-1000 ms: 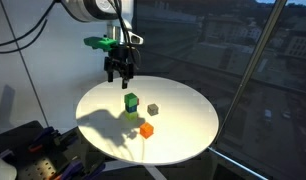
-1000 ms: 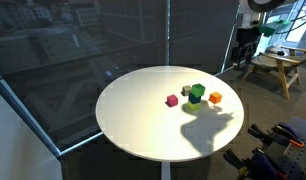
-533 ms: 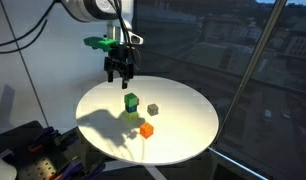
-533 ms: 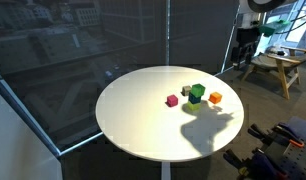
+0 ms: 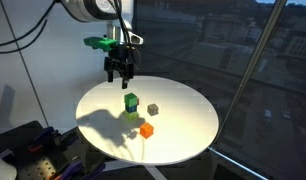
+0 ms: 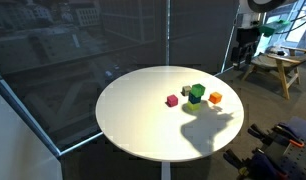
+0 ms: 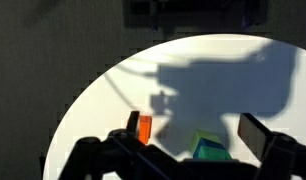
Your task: Pick up the green block and put it on the table
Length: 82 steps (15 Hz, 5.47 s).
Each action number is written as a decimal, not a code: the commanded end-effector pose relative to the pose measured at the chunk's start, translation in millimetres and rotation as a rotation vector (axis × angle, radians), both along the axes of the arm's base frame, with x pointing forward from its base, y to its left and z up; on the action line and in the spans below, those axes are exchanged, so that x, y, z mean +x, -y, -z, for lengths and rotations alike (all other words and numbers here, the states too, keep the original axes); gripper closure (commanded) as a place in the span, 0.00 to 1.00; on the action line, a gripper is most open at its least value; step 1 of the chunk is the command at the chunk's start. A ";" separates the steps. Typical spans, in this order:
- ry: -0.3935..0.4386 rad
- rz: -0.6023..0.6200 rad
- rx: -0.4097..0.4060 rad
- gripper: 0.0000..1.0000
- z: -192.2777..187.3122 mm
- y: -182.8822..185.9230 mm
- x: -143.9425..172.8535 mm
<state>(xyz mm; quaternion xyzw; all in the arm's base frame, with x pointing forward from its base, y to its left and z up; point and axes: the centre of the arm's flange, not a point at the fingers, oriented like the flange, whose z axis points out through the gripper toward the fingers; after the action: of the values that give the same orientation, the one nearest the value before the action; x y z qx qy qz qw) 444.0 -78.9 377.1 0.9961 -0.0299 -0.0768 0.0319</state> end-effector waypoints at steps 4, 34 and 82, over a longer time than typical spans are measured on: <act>0.000 0.000 0.000 0.00 0.0 0.0 0.0; 0.138 -0.001 0.017 0.00 -5.5 -4.0 37.6; 0.140 0.151 0.035 0.00 145.6 -59.6 137.0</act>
<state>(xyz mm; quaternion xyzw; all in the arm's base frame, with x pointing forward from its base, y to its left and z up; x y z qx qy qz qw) 571.4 -18.0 235.2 0.9937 -0.1107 -0.0149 0.0029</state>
